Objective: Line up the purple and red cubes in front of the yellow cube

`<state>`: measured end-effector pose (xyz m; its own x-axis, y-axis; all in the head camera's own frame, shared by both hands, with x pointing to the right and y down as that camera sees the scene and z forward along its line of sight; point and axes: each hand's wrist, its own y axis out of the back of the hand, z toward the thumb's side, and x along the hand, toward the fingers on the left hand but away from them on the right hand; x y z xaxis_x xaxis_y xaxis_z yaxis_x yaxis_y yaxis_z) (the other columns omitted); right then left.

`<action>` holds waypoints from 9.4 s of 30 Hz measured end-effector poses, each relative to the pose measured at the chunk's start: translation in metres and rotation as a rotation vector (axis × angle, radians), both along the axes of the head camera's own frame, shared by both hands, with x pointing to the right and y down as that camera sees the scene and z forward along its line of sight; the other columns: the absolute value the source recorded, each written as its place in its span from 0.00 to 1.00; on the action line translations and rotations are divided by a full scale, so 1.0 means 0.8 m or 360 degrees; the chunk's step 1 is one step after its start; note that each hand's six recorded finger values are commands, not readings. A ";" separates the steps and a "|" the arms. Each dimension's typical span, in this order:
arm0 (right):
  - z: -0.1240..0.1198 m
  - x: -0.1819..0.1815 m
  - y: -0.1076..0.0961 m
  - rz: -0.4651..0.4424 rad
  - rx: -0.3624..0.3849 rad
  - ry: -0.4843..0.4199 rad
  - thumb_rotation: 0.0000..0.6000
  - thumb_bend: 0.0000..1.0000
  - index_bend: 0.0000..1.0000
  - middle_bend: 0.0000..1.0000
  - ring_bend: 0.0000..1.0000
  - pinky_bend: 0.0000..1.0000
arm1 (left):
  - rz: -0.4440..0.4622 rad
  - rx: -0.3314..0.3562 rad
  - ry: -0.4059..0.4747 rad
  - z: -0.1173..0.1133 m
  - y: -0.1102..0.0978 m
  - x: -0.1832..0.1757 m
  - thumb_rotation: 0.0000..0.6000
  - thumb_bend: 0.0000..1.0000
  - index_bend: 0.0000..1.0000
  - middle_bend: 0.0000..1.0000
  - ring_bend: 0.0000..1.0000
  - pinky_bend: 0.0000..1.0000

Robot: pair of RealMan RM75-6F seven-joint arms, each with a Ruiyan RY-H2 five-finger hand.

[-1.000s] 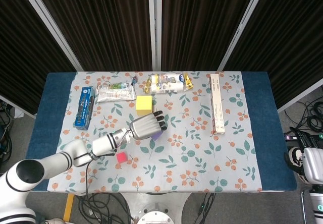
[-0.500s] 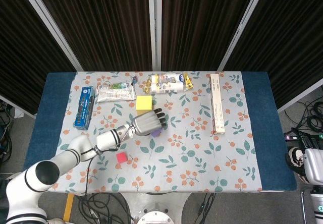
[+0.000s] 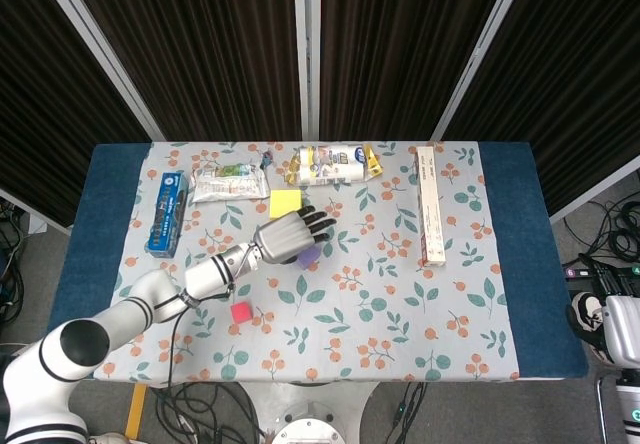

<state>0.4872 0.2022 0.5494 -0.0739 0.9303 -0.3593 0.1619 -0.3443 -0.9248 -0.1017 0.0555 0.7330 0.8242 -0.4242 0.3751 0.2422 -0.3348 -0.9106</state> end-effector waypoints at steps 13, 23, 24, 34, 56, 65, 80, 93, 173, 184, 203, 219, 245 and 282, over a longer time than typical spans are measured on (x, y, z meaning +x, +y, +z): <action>-0.003 0.000 0.001 -0.0006 0.0022 -0.0002 1.00 0.29 0.10 0.16 0.13 0.24 | -0.0452 -0.0103 0.0339 -0.041 0.002 0.006 1.00 0.08 0.24 0.14 0.10 0.21; -0.003 0.006 0.006 0.0024 0.0014 0.0006 1.00 0.29 0.10 0.16 0.13 0.24 | -0.0399 -0.0120 0.0222 -0.019 0.023 0.054 1.00 0.06 0.23 0.13 0.10 0.21; -0.003 0.007 0.006 0.0026 0.0012 0.0007 1.00 0.29 0.10 0.16 0.13 0.24 | -0.0390 -0.0106 0.0204 -0.017 0.024 0.058 1.00 0.06 0.23 0.13 0.10 0.21; -0.001 0.013 0.009 0.0053 -0.0001 0.0014 1.00 0.29 0.10 0.16 0.13 0.24 | -0.0383 -0.0066 0.0016 0.011 0.032 0.083 1.00 0.06 0.23 0.12 0.09 0.21; -0.003 0.013 0.010 0.0060 0.0005 0.0016 1.00 0.29 0.10 0.16 0.13 0.24 | -0.0270 0.0230 -0.0183 0.040 0.031 0.048 1.00 0.06 0.22 0.10 0.08 0.21; -0.004 0.011 0.011 0.0053 0.0007 0.0018 1.00 0.29 0.10 0.16 0.13 0.24 | -0.0214 0.0346 -0.0221 0.042 0.028 0.026 1.00 0.06 0.22 0.10 0.08 0.21; -0.006 0.008 0.008 0.0036 0.0016 0.0010 1.00 0.29 0.10 0.16 0.13 0.24 | -0.0215 0.0400 -0.0166 0.026 0.028 -0.013 1.00 0.06 0.22 0.10 0.08 0.20; -0.007 0.006 0.009 0.0030 0.0017 0.0010 1.00 0.29 0.10 0.16 0.13 0.24 | -0.0234 0.0321 -0.0171 0.017 0.037 -0.055 1.00 0.06 0.22 0.10 0.08 0.21; -0.007 0.025 0.016 0.0085 0.0003 0.0019 1.00 0.29 0.10 0.15 0.13 0.24 | -0.0364 0.0176 -0.0175 0.027 0.027 0.024 1.00 0.06 0.22 0.10 0.08 0.20; -0.006 0.025 0.017 0.0087 0.0000 0.0021 1.00 0.29 0.10 0.15 0.13 0.24 | -0.0353 0.0250 -0.0234 0.042 0.014 0.017 1.00 0.06 0.22 0.10 0.08 0.20; -0.007 0.027 0.020 0.0099 -0.0002 0.0030 1.00 0.29 0.10 0.15 0.13 0.24 | -0.0459 0.0222 -0.0239 0.051 -0.001 0.017 1.00 0.06 0.22 0.10 0.08 0.20; -0.007 0.023 0.016 0.0075 0.0009 0.0005 1.00 0.29 0.10 0.15 0.13 0.24 | -0.0540 0.0168 -0.0069 0.018 0.003 -0.021 1.00 0.06 0.22 0.10 0.08 0.20; -0.003 -0.002 0.009 -0.0016 0.0019 -0.0039 1.00 0.29 0.10 0.15 0.13 0.24 | 0.0009 -0.0247 -0.0063 -0.056 0.152 -0.151 1.00 0.26 0.32 0.25 0.14 0.20; -0.004 -0.006 0.010 -0.0008 0.0016 -0.0029 1.00 0.29 0.09 0.15 0.13 0.24 | -0.0012 -0.0273 -0.0206 -0.009 0.164 -0.169 1.00 0.38 0.48 0.25 0.14 0.20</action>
<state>0.4828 0.2100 0.5462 -0.0625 0.9342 -0.3513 0.1772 -0.3360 -0.9250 -0.2370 0.1864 0.7262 0.7616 -0.3511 0.5447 0.3500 -0.4845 -0.8017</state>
